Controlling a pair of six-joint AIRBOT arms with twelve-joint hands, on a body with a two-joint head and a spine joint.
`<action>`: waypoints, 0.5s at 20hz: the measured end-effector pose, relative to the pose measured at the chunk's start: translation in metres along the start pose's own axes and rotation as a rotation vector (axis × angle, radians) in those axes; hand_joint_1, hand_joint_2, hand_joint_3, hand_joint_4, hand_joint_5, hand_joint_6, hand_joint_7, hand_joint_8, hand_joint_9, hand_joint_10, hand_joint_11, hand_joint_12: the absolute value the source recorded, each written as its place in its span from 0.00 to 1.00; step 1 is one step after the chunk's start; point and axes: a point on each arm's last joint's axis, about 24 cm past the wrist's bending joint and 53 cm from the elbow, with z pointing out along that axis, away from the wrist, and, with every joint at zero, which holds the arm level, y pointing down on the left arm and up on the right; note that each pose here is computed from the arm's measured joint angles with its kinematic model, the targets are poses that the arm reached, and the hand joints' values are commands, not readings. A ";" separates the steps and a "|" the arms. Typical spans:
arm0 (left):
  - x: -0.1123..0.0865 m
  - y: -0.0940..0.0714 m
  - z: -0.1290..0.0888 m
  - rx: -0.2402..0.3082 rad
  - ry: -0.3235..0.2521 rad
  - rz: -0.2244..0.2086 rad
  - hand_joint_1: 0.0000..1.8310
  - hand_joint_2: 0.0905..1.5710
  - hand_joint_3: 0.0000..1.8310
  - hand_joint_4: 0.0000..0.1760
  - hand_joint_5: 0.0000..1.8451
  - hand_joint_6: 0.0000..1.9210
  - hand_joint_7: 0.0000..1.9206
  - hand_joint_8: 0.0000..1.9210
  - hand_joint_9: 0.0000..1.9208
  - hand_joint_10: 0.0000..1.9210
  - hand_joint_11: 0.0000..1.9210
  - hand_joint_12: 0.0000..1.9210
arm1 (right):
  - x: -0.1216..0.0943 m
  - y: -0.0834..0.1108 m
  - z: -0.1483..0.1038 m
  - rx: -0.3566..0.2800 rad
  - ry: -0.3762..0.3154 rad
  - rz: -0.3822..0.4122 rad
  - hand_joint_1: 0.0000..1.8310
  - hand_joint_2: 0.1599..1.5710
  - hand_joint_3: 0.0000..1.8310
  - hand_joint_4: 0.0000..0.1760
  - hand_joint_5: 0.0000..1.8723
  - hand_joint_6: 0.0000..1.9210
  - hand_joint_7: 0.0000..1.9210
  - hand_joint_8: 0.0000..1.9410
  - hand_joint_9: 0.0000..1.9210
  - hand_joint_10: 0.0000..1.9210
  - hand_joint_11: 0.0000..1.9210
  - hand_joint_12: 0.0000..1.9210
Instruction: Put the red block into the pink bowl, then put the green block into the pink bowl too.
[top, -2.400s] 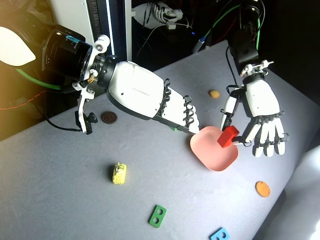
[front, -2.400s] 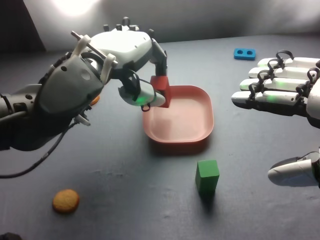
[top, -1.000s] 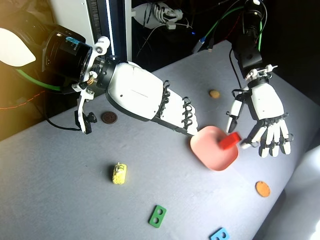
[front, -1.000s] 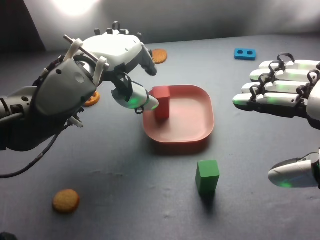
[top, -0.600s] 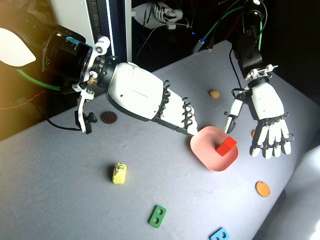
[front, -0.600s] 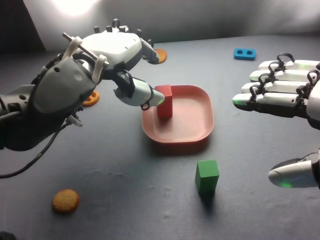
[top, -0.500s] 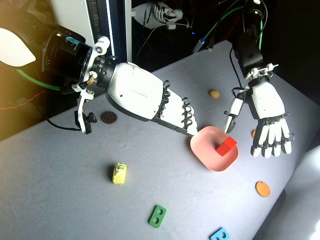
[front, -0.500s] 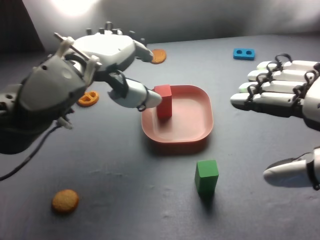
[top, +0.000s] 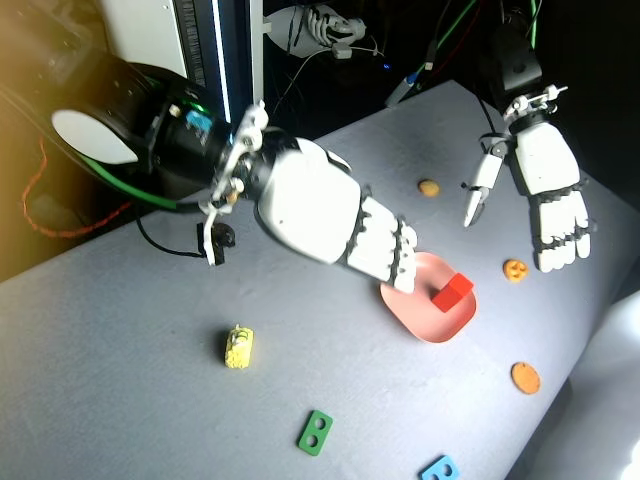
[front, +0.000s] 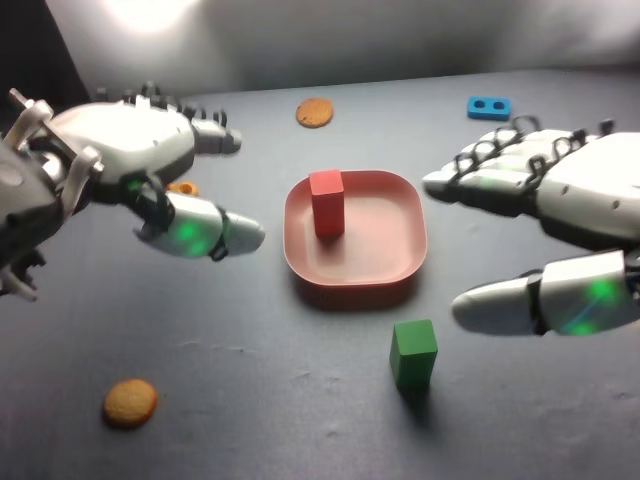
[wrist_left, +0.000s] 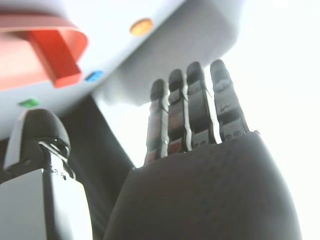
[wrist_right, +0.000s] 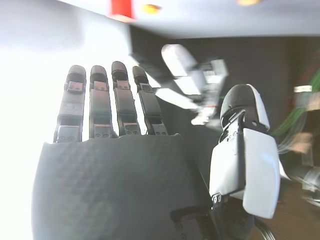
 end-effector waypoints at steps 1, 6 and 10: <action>0.004 0.001 -0.003 0.004 0.021 0.016 0.06 0.73 0.01 0.00 0.17 0.00 0.16 0.00 0.13 0.00 0.00 0.20 | 0.004 0.003 0.002 -0.008 0.007 0.001 0.07 0.63 0.00 0.00 0.06 0.00 0.05 0.00 0.02 0.00 0.00 0.00; 0.017 0.002 -0.033 0.062 0.149 0.135 0.06 0.76 0.00 0.00 0.17 0.00 0.15 0.00 0.12 0.00 0.00 0.14 | 0.016 0.010 0.016 -0.020 0.020 -0.028 0.17 0.51 0.00 0.16 0.09 0.00 0.04 0.00 0.00 0.00 0.00 0.00; 0.038 -0.007 -0.060 0.100 0.238 0.177 0.00 0.78 0.00 0.00 0.18 0.00 0.16 0.00 0.12 0.00 0.00 0.16 | 0.018 0.013 0.023 -0.019 0.002 0.064 0.25 0.43 0.00 0.57 0.10 0.01 0.00 0.00 0.00 0.00 0.00 0.00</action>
